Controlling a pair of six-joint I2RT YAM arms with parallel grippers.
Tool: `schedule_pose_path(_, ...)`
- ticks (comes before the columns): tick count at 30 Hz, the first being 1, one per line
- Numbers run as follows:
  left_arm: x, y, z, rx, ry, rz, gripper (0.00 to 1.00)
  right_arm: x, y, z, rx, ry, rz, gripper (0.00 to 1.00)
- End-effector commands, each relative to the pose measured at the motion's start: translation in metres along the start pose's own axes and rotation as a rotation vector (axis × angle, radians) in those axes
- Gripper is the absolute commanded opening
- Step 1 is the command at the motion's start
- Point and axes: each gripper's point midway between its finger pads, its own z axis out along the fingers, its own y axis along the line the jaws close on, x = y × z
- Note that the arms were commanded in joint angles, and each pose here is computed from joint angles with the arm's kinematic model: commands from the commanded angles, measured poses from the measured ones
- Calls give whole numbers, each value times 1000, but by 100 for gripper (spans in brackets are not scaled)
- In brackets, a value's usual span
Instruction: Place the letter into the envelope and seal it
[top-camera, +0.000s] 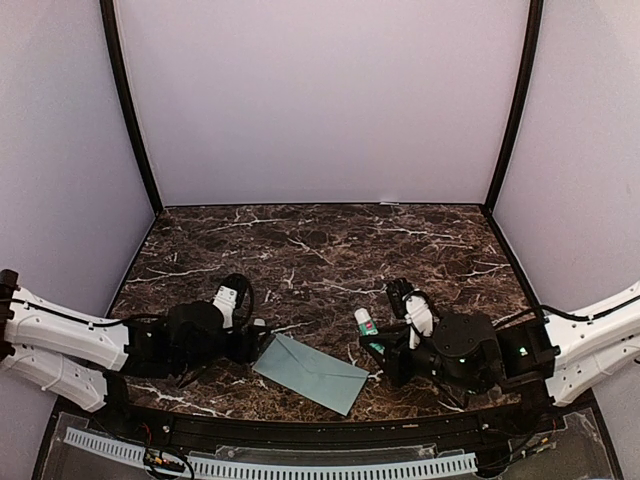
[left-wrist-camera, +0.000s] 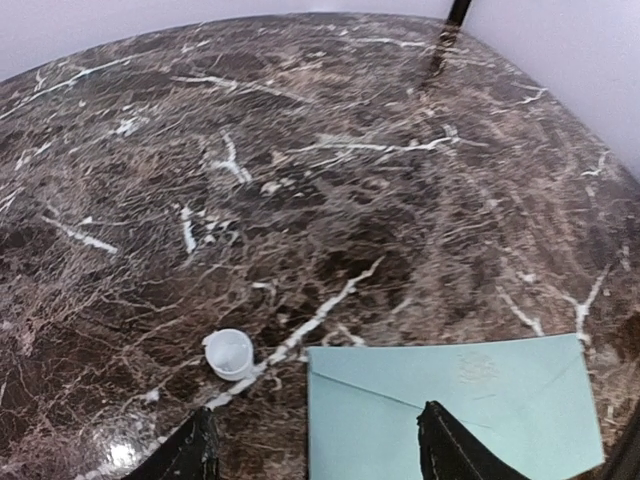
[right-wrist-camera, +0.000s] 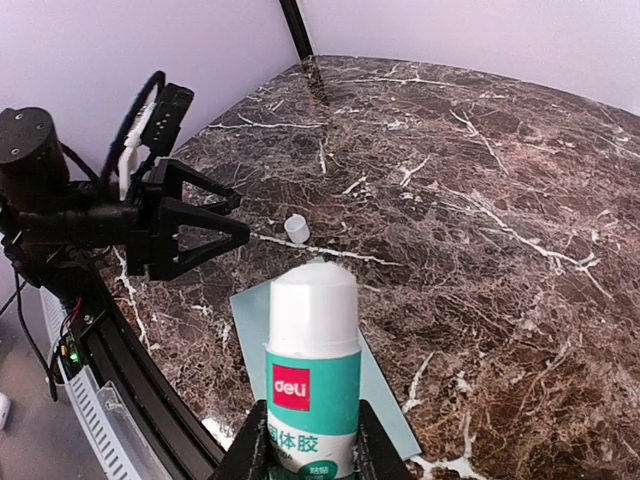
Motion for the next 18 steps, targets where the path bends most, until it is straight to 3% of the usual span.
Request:
schedule_pose_path(1, 9, 16, 24, -104, 83, 19, 67, 6, -12, -7, 15, 8, 23, 0)
schedule_pose_path(8, 17, 26, 62, -168, 156, 15, 60, 13, -20, -15, 13, 29, 31, 0)
schedule_pose_path(18, 28, 50, 74, -279, 184, -5, 58, 17, -23, -20, 3, 43, 38, 0)
